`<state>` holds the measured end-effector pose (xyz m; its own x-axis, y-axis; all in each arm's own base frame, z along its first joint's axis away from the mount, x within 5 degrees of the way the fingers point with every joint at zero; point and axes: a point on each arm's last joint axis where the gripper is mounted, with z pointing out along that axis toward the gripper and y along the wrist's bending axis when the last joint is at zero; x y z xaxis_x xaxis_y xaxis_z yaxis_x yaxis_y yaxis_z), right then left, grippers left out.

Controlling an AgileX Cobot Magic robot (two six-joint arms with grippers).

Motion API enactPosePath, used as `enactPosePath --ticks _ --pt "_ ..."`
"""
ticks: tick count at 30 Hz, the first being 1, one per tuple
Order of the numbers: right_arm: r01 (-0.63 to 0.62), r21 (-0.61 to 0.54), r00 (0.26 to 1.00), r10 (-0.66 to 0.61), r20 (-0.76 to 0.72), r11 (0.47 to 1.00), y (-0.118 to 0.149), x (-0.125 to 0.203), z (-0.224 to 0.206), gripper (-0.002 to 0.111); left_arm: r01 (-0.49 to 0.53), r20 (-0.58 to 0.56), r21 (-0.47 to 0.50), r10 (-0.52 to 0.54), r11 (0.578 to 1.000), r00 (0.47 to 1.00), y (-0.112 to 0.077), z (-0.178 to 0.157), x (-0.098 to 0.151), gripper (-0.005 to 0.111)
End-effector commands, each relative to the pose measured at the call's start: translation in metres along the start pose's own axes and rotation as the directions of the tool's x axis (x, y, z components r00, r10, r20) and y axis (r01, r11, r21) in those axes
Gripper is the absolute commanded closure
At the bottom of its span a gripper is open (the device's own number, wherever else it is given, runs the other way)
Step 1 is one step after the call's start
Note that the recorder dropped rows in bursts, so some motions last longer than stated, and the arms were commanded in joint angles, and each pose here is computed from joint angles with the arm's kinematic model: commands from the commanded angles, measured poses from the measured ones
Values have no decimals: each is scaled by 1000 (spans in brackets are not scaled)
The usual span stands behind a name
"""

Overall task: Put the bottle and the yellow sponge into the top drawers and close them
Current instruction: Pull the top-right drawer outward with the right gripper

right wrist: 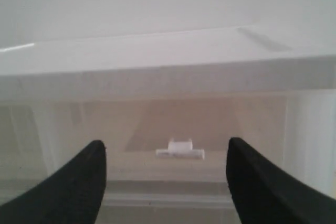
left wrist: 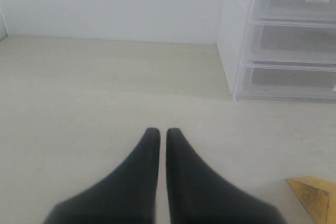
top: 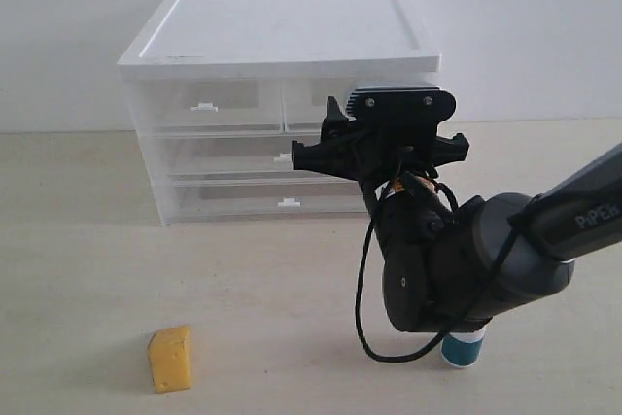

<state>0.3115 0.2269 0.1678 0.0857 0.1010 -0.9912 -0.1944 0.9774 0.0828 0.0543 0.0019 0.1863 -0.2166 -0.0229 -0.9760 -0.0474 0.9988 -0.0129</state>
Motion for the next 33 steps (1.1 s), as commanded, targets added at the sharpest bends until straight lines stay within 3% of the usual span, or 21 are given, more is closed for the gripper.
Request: enactPosePath --ticks 1,28,30,33 --pt "21 -6 1000 -21 -8 1000 0 10 3 48 -5 -1 -3 5 1000 1000 0 0 1 103" --pt "49 29 998 -50 33 998 -1 11 27 48 -5 -1 -3 5 1000 1000 0 0 1 103" --pt "48 29 998 -49 35 998 0 10 28 54 -5 -1 -3 5 1000 1000 0 0 1 103" --pt "52 31 998 -53 34 998 -1 10 28 73 -5 -1 -3 5 1000 1000 0 0 1 103"
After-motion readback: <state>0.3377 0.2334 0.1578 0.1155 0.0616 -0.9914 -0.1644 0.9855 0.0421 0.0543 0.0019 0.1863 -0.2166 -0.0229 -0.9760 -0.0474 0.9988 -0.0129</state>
